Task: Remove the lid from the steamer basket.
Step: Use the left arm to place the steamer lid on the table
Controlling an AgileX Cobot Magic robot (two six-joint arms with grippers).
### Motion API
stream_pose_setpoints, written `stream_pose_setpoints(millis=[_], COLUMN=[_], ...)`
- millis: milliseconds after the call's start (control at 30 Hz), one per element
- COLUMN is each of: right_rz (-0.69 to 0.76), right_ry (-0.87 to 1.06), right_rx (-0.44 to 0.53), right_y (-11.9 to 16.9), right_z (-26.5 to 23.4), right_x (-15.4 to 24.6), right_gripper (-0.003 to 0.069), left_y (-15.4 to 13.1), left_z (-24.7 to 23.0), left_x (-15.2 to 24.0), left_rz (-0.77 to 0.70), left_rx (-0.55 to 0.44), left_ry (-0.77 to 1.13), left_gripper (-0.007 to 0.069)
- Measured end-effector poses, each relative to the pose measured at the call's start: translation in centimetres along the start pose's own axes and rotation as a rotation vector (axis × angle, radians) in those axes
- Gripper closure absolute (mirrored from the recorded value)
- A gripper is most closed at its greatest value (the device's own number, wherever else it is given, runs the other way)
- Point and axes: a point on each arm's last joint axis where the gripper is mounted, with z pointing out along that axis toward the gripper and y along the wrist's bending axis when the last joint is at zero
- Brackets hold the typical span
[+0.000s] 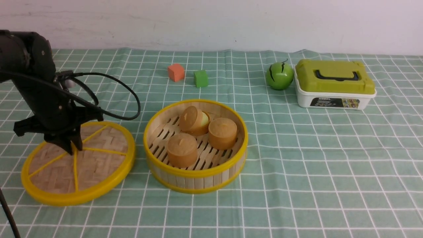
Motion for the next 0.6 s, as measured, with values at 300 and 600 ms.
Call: stream_pose_setpoints(millis=[300, 600], right_rz=[0.000, 0.000], right_ry=[0.000, 0.000], right_rx=[0.000, 0.000], right_y=[0.00, 0.00], right_z=[0.00, 0.00], right_x=[0.00, 0.00], right_gripper=[0.0418, 0.0418], left_y=[-0.67, -0.84], left_z=[0.60, -0.33], left_x=[-0.15, -0.27], left_rz=[-0.047, -0.051], left_rx=[0.070, 0.071], left_ry=[-0.002, 0.038], left_gripper=[0.0474, 0.0294])
